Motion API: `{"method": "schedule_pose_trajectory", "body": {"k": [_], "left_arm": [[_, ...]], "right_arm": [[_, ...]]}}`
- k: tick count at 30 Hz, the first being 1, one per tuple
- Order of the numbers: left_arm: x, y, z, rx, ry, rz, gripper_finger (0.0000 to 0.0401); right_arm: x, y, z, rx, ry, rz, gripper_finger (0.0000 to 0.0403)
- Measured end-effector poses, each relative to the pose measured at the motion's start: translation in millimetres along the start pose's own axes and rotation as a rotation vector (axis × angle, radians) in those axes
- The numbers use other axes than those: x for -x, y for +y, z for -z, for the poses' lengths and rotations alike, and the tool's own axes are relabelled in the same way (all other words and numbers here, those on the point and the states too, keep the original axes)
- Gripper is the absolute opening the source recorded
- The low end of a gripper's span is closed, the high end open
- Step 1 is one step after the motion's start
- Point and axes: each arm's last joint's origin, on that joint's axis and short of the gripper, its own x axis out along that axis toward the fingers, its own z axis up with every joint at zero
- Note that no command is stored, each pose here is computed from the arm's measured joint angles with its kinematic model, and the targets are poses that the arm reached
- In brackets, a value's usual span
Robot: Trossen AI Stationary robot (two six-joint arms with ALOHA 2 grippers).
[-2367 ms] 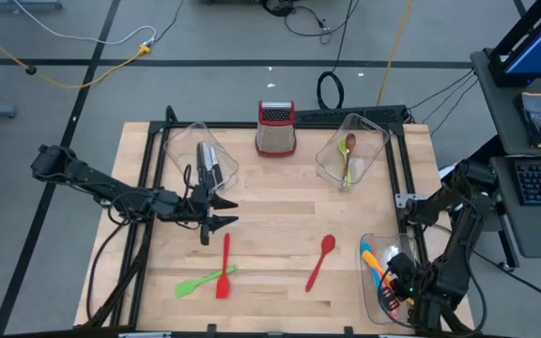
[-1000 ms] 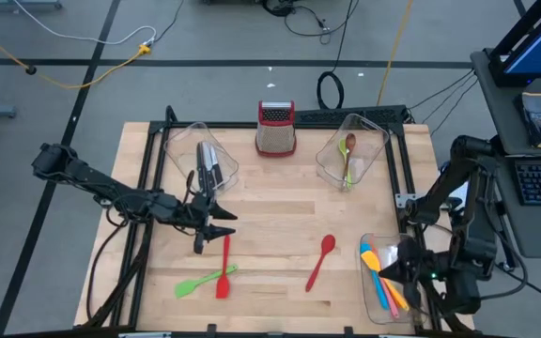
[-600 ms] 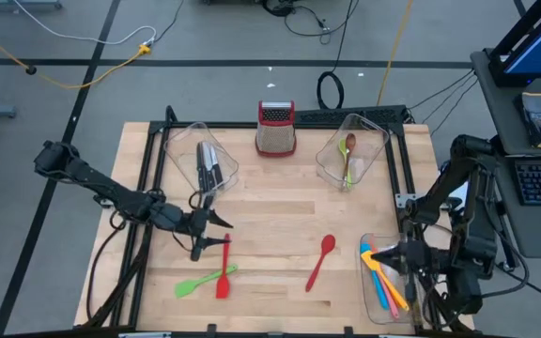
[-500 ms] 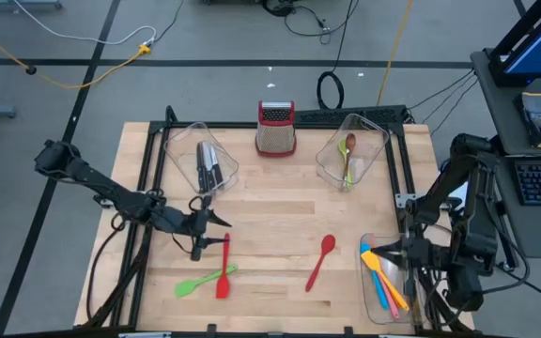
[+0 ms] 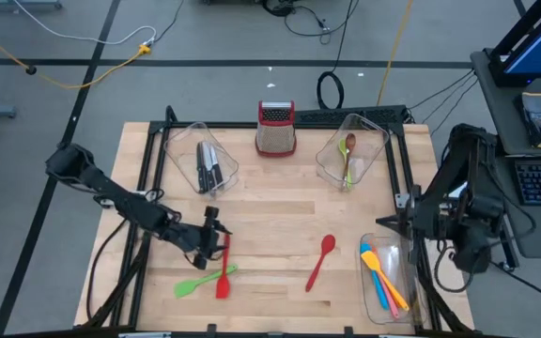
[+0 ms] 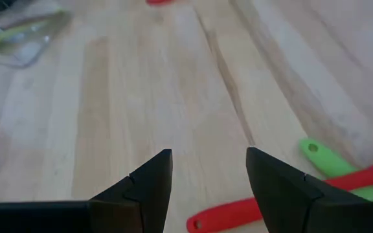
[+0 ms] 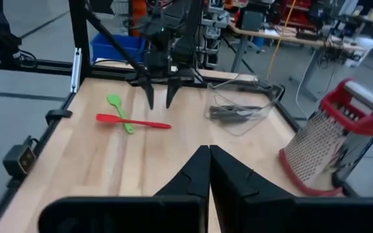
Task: Pick & Place Kitchen Items
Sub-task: Put the red spatula into the bottom right transparent bin
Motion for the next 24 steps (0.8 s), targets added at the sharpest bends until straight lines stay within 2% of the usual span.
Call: {"method": "schedule_pose_trajectory", "body": {"k": [6, 10, 13, 16, 19, 24], "left_arm": [[-5.1, -1.5, -17.5, -0.036, 0.090, 0.003, 0.0202], [-2.5, 0.3, -27.7, -0.041, 0.109, 0.003, 0.0202], [-1.3, 0.3, -33.9, -0.034, 0.095, 0.023, 0.0202], [-0.2, 0.0, -39.3, -0.023, 0.084, 0.051, 0.0202], [0.6, 0.2, -42.2, -0.022, 0.080, 0.053, 0.0202], [1.8, 1.0, -44.4, -0.053, 0.092, 0.053, 0.0202]], "right_arm": [[-10.0, 1.7, 5.6, 0.011, 0.026, -0.052, 0.0004], [-33.1, 14.9, 24.6, -0.003, 0.022, -0.180, 0.0001], [-54.5, 19.0, 36.1, 0.023, -0.046, -0.279, 0.0001], [-71.4, 10.3, 44.0, 0.043, -0.085, -0.296, 0.0001], [-83.2, -5.3, 48.6, 0.038, -0.063, -0.276, 0.0001], [-88.1, -26.1, 43.3, 0.060, -0.105, -0.300, 0.0000]]}}
